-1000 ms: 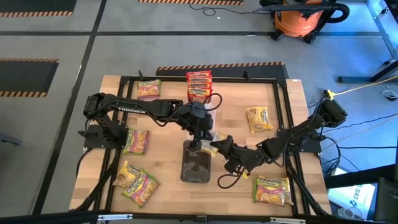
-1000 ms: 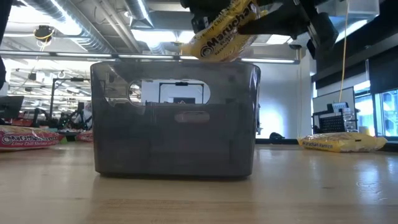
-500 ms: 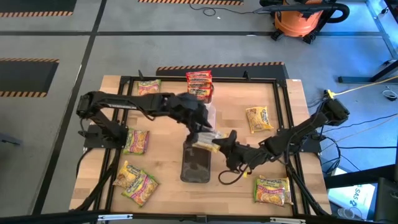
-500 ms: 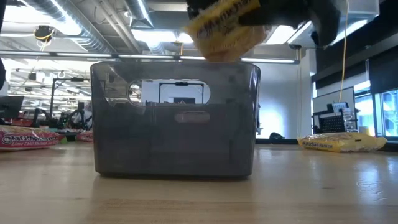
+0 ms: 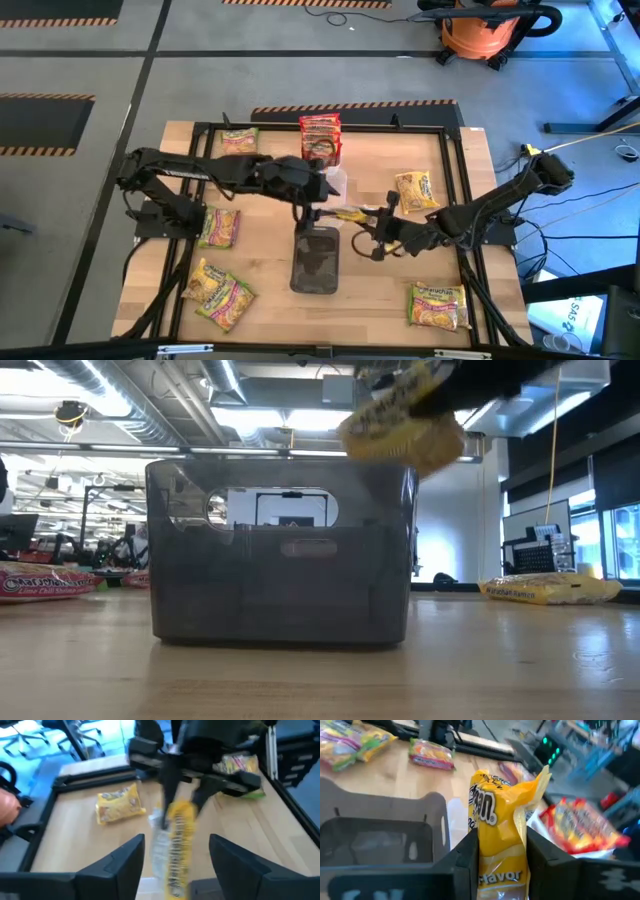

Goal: Sort Maruchan noodles
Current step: Put the yellow noodle pack into the transparent bin

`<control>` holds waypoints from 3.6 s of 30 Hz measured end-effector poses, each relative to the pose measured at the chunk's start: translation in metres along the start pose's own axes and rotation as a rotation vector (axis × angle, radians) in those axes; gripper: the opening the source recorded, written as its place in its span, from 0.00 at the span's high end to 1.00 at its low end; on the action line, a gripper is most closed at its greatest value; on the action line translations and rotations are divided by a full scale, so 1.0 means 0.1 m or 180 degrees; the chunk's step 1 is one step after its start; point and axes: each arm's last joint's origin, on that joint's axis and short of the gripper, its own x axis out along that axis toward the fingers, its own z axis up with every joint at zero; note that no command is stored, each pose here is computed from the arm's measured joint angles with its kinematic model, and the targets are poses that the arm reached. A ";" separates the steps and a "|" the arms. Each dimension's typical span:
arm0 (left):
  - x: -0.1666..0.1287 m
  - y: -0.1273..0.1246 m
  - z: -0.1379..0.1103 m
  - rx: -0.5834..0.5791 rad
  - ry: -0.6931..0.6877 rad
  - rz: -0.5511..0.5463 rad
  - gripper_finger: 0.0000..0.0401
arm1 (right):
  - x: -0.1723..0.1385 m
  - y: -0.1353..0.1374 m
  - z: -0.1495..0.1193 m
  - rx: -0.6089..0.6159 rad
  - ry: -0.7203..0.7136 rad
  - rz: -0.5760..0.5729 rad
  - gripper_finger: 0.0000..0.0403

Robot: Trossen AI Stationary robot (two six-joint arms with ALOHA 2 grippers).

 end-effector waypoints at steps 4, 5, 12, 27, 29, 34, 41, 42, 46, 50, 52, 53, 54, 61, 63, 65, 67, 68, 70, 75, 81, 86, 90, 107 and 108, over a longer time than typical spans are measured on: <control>0.20 -0.07 -0.08 0.0030 0.0170 -0.0053 0.41 | 0.07 -0.03 -0.11 0.0454 -0.0154 0.0044 0.79; 0.24 -0.09 -0.11 0.0038 0.0226 -0.0064 0.41 | 0.08 -0.03 -0.12 0.0525 -0.0208 0.0090 0.79; 0.55 -0.12 -0.28 0.0004 0.0525 0.0015 0.41 | 0.07 -0.02 -0.08 0.0643 -0.0380 0.0144 0.79; 0.71 -0.13 -0.37 -0.0166 0.0656 0.0025 0.51 | 0.06 -0.02 -0.04 0.0651 -0.0490 0.0227 0.77; 0.71 -0.13 -0.37 -0.0184 0.0650 0.0026 0.58 | 0.06 -0.02 -0.04 0.0651 -0.0491 0.0224 0.77; 0.70 -0.12 -0.37 -0.0174 0.0646 -0.0115 0.71 | 0.06 -0.02 -0.03 0.0653 -0.0525 0.0272 0.71; 0.47 -0.03 -0.34 -0.0164 0.0764 0.0077 0.72 | -0.13 -0.08 0.12 0.0408 -0.0487 0.0410 0.46; 0.38 0.01 -0.32 -0.0172 0.0770 0.0144 0.72 | -0.20 -0.12 0.17 0.0378 -0.0450 0.0433 0.43; 0.13 0.23 -0.34 -0.0127 0.0996 0.0474 0.72 | -0.43 -0.26 0.16 0.0321 -0.0110 0.0454 0.34; 0.13 0.52 -0.47 -0.0148 0.1239 0.0506 0.72 | -0.49 -0.33 0.02 0.0406 0.0180 0.0435 0.31; 0.24 0.69 -0.55 -0.0193 0.1272 0.0438 0.72 | -0.47 -0.32 -0.09 0.0413 0.0326 0.0385 0.31; 0.28 0.76 -0.61 -0.0242 0.1339 0.0395 0.72 | -0.46 -0.31 -0.14 0.0435 0.0360 0.0352 0.31; 0.32 0.83 -0.67 -0.0289 0.1430 0.0366 0.72 | -0.44 -0.30 -0.19 0.0458 0.0384 0.0328 0.32; 0.54 1.06 -0.89 -0.0408 0.1550 0.0105 0.72 | -0.37 -0.24 -0.48 0.0632 0.0612 0.0271 0.36; 0.59 1.08 -0.95 -0.0426 0.1616 0.0077 0.72 | -0.36 -0.23 -0.51 0.0671 0.0609 0.0271 0.36; 0.65 1.10 -0.98 -0.0407 0.1633 0.0058 0.72 | -0.35 -0.23 -0.53 0.0680 0.0594 0.0266 0.37; 0.71 1.10 -1.04 -0.0392 0.1706 0.0023 0.72 | -0.35 -0.22 -0.53 0.0709 0.0564 0.0280 0.37; 0.76 1.10 -1.06 -0.0380 0.1700 0.0016 0.72 | -0.34 -0.22 -0.53 0.0707 0.0566 0.0278 0.37; 0.80 1.11 -1.09 -0.0384 0.1732 0.0007 0.72 | -0.34 -0.22 -0.54 0.0700 0.0574 0.0276 0.37; 0.90 1.13 -1.20 -0.0427 0.1851 -0.0034 0.72 | -0.34 -0.21 -0.54 0.0700 0.0577 0.0281 0.37; 1.06 1.20 -1.38 -0.0550 0.1953 -0.0163 0.72 | -0.34 -0.21 -0.53 0.0710 0.0571 0.0282 0.37; 1.16 1.26 -1.51 -0.0600 0.2049 -0.0183 0.71 | -0.34 -0.21 -0.52 0.0745 0.0550 0.0321 0.37; 1.18 1.27 -1.51 -0.0554 0.1999 -0.0180 0.64 | -0.34 -0.21 -0.52 0.0735 0.0552 0.0324 0.37; 1.00 1.29 -1.34 -0.0527 0.1914 0.0127 0.48 | -0.34 -0.20 -0.52 0.0735 0.0549 0.0349 0.37; 0.98 1.30 -1.32 -0.0508 0.1910 0.0187 0.48 | -0.34 -0.20 -0.52 0.0736 0.0548 0.0350 0.37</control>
